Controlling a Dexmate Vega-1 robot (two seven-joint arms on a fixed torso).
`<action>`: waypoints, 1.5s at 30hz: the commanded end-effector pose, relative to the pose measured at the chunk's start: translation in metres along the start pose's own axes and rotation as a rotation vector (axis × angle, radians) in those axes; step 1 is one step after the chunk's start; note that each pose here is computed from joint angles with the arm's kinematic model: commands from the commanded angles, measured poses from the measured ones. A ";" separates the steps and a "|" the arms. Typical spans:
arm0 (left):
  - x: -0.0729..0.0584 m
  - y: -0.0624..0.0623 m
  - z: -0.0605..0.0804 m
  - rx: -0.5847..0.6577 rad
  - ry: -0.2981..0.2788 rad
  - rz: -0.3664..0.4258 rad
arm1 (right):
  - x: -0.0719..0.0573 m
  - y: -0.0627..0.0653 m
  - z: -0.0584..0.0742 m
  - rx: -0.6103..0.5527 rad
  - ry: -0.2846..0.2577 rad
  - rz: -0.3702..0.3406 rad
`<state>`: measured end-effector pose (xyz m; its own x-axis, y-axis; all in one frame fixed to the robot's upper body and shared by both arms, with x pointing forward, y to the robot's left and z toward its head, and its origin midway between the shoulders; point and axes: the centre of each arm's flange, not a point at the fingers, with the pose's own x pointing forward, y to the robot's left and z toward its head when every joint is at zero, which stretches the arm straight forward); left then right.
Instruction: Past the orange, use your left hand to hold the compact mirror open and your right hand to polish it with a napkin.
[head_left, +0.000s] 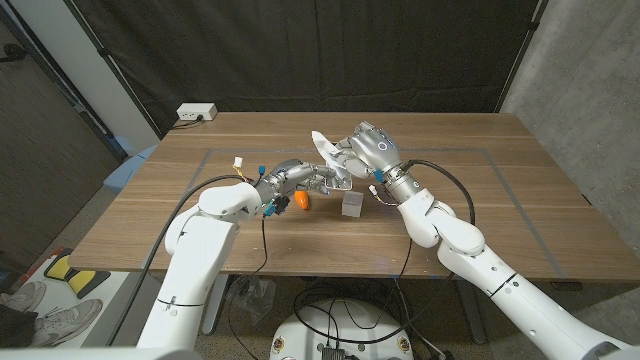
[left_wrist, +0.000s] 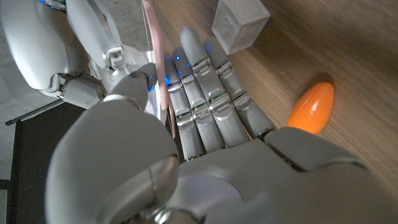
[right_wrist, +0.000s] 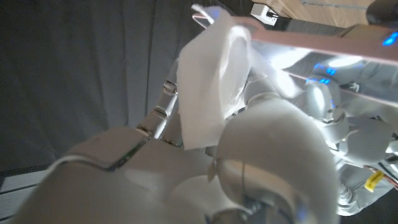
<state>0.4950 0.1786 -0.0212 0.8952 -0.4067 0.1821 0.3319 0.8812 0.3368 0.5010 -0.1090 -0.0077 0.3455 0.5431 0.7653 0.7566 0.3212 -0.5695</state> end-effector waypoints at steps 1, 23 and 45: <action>-0.004 -0.002 -0.002 0.004 0.009 0.004 | 0.004 -0.020 -0.010 0.035 0.079 -0.158; 0.001 0.002 -0.005 0.008 0.015 -0.042 | 0.002 -0.030 -0.048 0.044 0.308 -0.353; 0.015 0.000 -0.008 0.031 0.079 -0.226 | 0.000 -0.004 -0.101 0.088 0.674 -0.096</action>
<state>0.5082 0.1755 -0.0248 0.8352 -0.5444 0.0777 0.4783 0.7888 0.3860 0.5338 -0.1736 0.0261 0.4220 0.0117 0.9065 0.8095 0.4454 -0.3826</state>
